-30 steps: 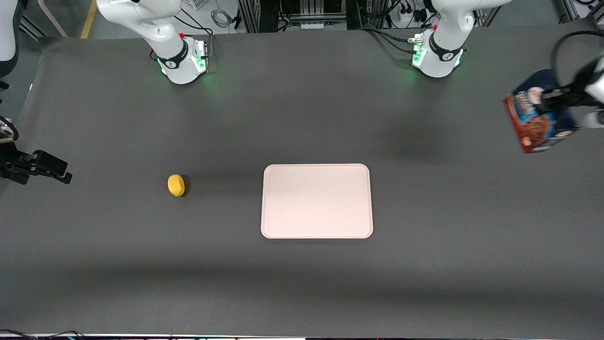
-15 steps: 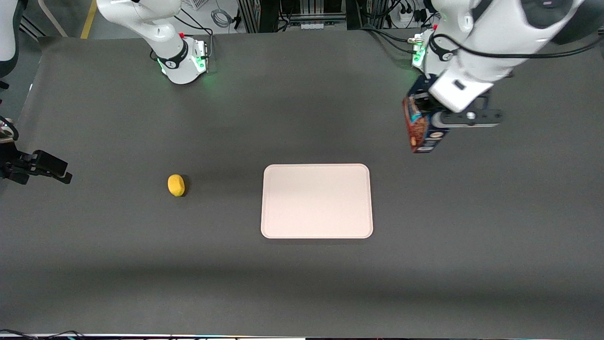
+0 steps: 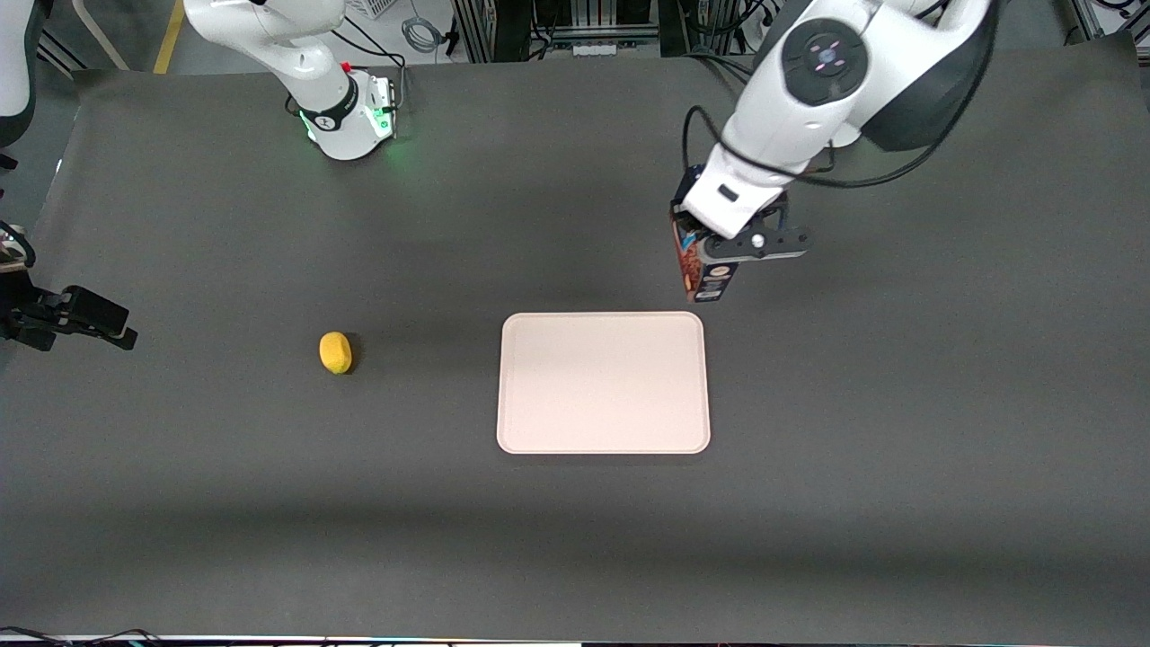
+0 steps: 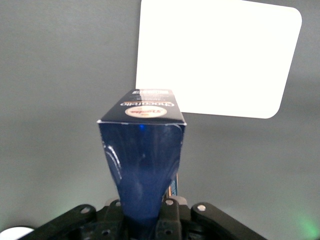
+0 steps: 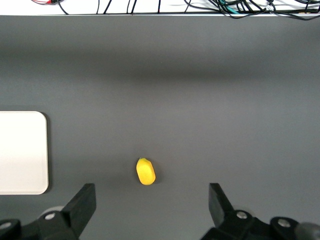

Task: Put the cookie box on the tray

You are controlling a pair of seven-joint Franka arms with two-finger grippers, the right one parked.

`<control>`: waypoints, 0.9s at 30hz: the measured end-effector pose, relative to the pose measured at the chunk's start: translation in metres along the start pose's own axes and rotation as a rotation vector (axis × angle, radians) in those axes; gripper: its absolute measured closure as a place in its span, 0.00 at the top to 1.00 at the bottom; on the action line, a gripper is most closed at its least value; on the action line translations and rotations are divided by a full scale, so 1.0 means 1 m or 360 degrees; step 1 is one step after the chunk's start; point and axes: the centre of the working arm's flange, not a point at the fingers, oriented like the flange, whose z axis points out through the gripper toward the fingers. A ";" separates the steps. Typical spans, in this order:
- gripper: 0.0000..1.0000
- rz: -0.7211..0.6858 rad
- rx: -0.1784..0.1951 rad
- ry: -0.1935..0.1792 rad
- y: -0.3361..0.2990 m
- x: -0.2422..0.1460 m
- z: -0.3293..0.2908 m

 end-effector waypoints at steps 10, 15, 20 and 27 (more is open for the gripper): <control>0.19 0.0064 0.0066 0.0091 0.037 0.008 0.074; 0.19 0.0081 0.0059 0.0115 0.039 0.022 0.102; 0.19 0.0109 0.0111 0.0127 0.035 0.037 0.134; 0.19 0.0112 0.0122 0.0123 0.028 0.061 0.163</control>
